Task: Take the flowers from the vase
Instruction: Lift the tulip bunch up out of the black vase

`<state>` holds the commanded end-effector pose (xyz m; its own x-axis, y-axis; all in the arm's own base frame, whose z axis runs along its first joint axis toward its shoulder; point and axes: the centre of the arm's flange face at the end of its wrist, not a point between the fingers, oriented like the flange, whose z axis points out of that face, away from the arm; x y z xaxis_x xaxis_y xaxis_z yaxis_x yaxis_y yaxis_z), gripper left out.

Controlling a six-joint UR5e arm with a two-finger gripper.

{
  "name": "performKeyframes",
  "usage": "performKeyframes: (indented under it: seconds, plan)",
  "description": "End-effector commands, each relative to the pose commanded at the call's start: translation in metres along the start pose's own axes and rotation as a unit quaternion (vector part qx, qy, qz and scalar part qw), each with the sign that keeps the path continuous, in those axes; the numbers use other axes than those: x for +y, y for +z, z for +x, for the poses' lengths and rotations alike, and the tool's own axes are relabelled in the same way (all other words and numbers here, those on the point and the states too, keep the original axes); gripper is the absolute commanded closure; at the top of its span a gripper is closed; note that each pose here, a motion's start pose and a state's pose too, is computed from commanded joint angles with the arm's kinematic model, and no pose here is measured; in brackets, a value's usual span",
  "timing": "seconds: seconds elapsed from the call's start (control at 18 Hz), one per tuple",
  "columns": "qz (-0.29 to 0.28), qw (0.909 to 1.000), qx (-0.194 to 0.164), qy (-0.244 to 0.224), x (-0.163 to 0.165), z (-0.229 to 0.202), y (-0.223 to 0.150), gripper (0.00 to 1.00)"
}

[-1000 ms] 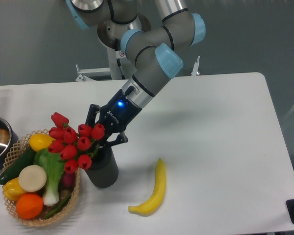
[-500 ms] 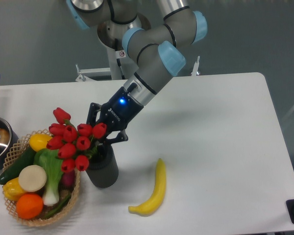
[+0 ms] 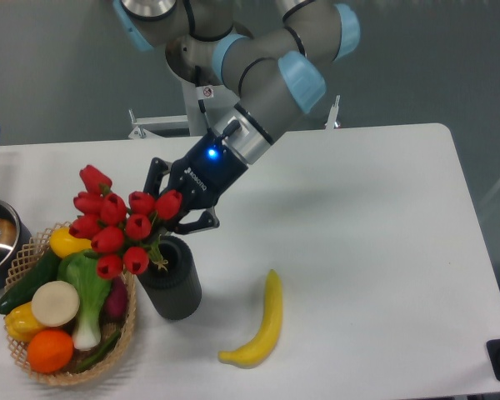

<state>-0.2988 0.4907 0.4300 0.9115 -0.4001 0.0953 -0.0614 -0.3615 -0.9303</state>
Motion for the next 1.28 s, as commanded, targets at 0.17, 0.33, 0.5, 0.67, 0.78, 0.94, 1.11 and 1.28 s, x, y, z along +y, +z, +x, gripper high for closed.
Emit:
performKeyframes:
  seconds: [0.17,0.33,0.5,0.67,0.78,0.94,1.11,1.28]
  plan:
    - [0.018,0.9997,-0.006,-0.015,-0.028,0.001,-0.014,0.73]
    - [0.024,0.9994,-0.014,-0.021,-0.051,0.004,-0.024,0.73]
    - [0.04,0.9988,-0.015,-0.026,-0.082,0.018,-0.037,0.73]
    - [0.044,0.9983,-0.024,-0.03,-0.096,0.019,-0.048,0.73]
    - [0.047,0.9979,-0.035,-0.027,-0.101,0.02,-0.061,0.73]
    - [0.051,0.996,-0.066,-0.032,-0.095,0.003,-0.09,0.73]
    - [0.053,0.9941,-0.085,-0.04,-0.088,-0.011,-0.11,0.73]
    - [0.065,0.9922,-0.096,-0.045,-0.081,-0.023,-0.13,0.73]
